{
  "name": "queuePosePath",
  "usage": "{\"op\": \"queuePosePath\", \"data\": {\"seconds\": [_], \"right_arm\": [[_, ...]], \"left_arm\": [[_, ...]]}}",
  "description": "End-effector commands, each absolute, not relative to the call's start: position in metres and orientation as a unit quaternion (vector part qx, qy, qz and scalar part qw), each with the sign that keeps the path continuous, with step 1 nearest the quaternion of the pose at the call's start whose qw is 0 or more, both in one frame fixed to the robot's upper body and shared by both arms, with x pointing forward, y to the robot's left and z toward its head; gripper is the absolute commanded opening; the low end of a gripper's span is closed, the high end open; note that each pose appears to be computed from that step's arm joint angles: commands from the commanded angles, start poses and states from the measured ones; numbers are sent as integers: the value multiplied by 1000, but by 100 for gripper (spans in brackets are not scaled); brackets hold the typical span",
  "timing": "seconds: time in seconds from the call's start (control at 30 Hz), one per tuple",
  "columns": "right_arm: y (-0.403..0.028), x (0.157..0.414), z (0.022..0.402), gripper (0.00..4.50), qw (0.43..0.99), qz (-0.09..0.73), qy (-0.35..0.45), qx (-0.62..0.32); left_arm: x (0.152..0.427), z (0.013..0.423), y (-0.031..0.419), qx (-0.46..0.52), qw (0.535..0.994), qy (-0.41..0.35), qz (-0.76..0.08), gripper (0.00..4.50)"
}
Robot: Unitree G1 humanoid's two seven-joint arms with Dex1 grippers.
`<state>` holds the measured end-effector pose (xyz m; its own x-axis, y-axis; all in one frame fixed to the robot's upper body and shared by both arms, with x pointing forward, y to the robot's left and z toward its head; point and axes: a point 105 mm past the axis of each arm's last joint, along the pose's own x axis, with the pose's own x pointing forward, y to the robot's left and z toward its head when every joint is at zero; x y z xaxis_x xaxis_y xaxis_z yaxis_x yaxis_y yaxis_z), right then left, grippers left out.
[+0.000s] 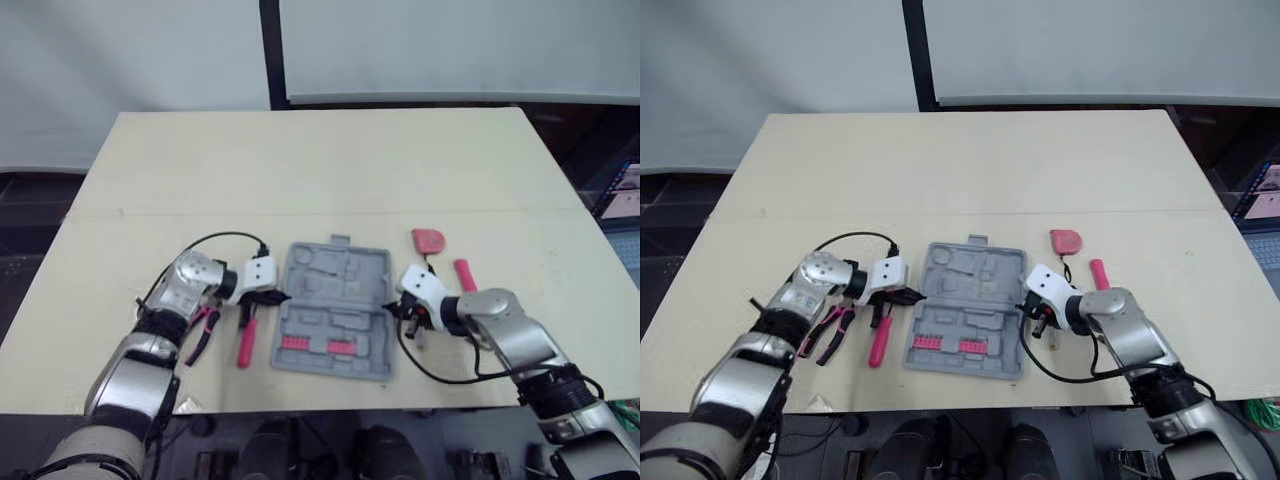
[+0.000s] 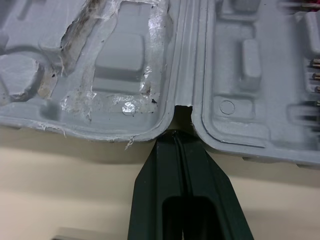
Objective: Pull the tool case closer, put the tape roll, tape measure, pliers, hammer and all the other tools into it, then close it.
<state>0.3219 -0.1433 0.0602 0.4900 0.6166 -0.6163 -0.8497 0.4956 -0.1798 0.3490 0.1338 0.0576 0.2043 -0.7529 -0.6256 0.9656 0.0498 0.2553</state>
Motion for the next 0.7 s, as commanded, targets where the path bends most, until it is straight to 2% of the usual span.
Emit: {"op": "queuePosePath", "data": {"seconds": [0.03, 0.33, 0.7], "right_arm": [[-127, 310, 72, 3, 818, 480, 219, -229], [-122, 285, 65, 3, 806, 500, 235, -213], [-120, 267, 59, 3, 798, 511, 253, -197]], "left_arm": [[329, 53, 124, 311, 689, 171, -631, 0], [290, 48, 124, 288, 700, 189, -626, 0], [273, 39, 123, 267, 713, 209, -614, 0]]}}
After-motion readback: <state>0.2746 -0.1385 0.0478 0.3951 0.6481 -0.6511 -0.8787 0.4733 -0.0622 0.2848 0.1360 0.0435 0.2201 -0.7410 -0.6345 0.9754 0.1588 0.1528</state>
